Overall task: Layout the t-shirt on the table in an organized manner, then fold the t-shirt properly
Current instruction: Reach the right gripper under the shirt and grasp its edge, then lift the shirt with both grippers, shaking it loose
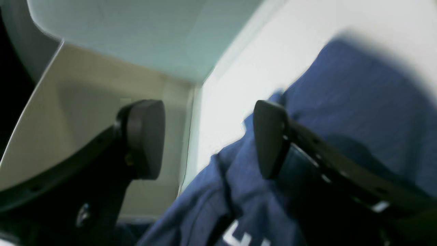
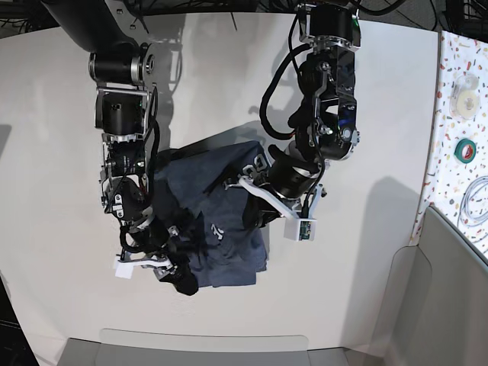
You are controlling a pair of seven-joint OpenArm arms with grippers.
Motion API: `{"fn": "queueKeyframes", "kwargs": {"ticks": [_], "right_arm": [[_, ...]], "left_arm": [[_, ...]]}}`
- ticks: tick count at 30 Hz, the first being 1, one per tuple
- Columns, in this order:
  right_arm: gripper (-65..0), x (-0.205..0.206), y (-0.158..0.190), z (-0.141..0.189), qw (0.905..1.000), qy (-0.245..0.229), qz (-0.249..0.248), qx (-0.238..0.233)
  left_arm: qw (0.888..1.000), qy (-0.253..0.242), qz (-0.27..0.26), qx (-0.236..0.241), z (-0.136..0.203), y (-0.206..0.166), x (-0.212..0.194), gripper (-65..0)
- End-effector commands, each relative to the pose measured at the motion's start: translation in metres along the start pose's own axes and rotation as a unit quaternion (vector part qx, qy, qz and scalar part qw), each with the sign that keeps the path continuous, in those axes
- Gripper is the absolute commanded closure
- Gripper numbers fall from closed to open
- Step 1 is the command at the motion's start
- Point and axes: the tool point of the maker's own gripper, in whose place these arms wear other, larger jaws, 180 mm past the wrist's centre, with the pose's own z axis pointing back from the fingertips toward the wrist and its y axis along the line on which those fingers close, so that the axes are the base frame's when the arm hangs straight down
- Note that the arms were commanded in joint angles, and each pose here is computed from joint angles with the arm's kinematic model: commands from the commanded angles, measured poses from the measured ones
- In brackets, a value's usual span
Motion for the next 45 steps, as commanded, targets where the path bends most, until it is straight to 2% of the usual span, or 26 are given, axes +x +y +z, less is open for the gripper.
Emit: {"fn": "queueKeyframes", "kwargs": {"ticks": [1,3,5,11,18,27,35,39,45], "right_arm": [[-40.2,0.011,0.024,-0.009,0.9994,-0.004,0.002,0.035],[-40.1,-0.008,0.018,-0.014,0.9990,0.026,-0.017,0.033],[-40.1,-0.017,0.013,-0.015,0.9987,0.037,-0.025,0.027],[-40.1,-0.022,0.009,-0.015,0.9985,0.043,-0.027,0.023],[-40.0,-0.022,0.028,-0.025,0.9979,0.044,-0.025,0.040],[-40.0,-0.028,0.042,-0.032,0.9953,0.085,0.022,0.039],[-40.0,-0.033,0.045,-0.035,0.9935,0.101,0.038,0.036],[-40.0,-0.043,0.042,-0.035,0.9903,0.124,0.057,0.026],[-39.8,-0.049,0.038,-0.035,0.9899,0.130,0.054,0.020]], "left_arm": [[0.999,-0.030,-0.005,-0.015,0.002,-0.010,0.018,0.0],[0.999,-0.030,-0.005,-0.015,0.002,-0.010,0.018,0.0],[0.999,-0.030,-0.005,-0.015,0.002,-0.010,0.018,0.0],[0.999,-0.031,-0.006,-0.015,0.002,-0.010,0.019,0.0],[0.999,-0.049,-0.009,-0.020,0.014,-0.016,0.026,0.0],[0.998,-0.052,-0.008,-0.021,0.021,-0.017,0.024,0.0],[0.998,-0.052,-0.008,-0.021,0.021,-0.018,0.023,0.0],[0.998,-0.053,-0.008,-0.021,0.022,-0.018,0.024,0.0],[0.999,-0.045,-0.003,-0.018,0.023,-0.016,0.016,0.0]]}}
